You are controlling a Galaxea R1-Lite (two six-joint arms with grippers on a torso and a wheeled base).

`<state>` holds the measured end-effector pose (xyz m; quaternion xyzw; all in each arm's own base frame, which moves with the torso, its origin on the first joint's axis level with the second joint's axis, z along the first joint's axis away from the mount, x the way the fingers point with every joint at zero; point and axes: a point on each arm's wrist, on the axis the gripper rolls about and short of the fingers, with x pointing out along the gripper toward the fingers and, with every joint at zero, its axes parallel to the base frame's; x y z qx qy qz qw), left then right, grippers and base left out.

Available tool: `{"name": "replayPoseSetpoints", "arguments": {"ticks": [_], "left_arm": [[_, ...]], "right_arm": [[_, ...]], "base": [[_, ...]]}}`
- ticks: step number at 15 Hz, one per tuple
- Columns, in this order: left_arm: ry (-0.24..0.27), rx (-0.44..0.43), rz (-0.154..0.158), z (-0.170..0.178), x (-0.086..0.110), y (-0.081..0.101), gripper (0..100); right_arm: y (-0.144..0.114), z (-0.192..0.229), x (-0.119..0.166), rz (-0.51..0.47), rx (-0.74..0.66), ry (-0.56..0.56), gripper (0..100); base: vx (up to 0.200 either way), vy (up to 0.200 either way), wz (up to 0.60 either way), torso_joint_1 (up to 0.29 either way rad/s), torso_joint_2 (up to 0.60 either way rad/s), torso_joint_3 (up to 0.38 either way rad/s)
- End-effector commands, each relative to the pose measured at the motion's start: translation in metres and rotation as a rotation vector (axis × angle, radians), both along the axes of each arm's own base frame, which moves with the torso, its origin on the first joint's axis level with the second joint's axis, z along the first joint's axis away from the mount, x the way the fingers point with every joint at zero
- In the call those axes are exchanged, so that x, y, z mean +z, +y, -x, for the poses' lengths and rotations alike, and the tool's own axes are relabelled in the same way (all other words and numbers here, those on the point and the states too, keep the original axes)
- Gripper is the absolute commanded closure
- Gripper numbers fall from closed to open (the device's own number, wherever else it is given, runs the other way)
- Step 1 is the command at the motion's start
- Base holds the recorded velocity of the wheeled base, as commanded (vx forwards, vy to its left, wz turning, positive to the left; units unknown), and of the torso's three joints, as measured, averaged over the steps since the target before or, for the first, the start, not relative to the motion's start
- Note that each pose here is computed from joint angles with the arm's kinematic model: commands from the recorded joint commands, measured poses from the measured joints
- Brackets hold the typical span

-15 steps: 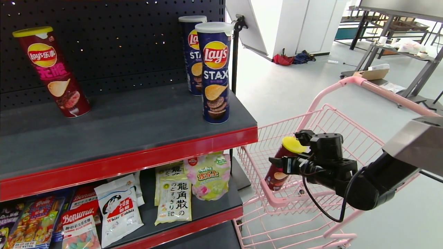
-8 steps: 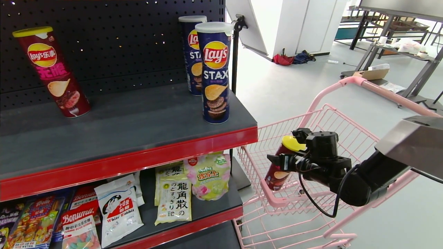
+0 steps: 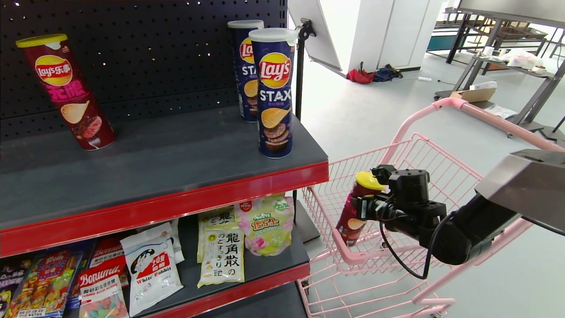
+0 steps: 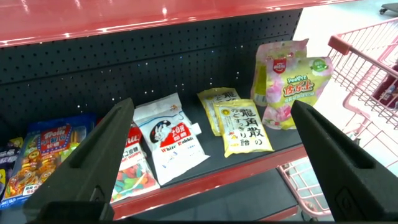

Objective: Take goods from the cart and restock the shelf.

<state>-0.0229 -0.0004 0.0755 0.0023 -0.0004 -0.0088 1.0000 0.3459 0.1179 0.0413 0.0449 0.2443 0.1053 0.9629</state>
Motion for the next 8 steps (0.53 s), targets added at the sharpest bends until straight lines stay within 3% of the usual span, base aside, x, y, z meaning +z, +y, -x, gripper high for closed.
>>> {"name": "replayPoseSetpoints", "arguments": {"ticks": [1, 3, 5, 6, 8], "left_arm": [[0.001, 0.001, 0.0, 0.0, 0.0, 0.0, 0], [0.001, 0.001, 0.002, 0.0, 0.0, 0.0, 0], [-0.001, -0.001, 0.002, 0.0, 0.0, 0.0, 0], [0.001, 0.001, 0.003, 0.0, 0.0, 0.0, 0], [0.001, 0.001, 0.003, 0.0, 0.0, 0.0, 0]], "right_arm": [[-0.001, 0.004, 0.018, 0.001, -0.019, -0.047, 100], [-0.004, 0.014, 0.064, -0.008, -0.014, -0.162, 100], [-0.012, 0.024, 0.102, 0.043, 0.009, -0.263, 100], [-0.019, 0.033, 0.146, 0.103, 0.029, -0.388, 100], [-0.029, 0.058, 0.192, 0.143, 0.008, -0.443, 100]], "base": [[0.0, 0.0, 0.0, 0.0, 0.0, 0.0], [0.0, 0.0, 0.0, 0.0, 0.0, 0.0], [0.0, 0.0, 0.0, 0.0, 0.0, 0.0], [0.0, 0.0, 0.0, 0.0, 0.0, 0.0], [0.0, 0.0, 0.0, 0.0, 0.0, 0.0]]}}
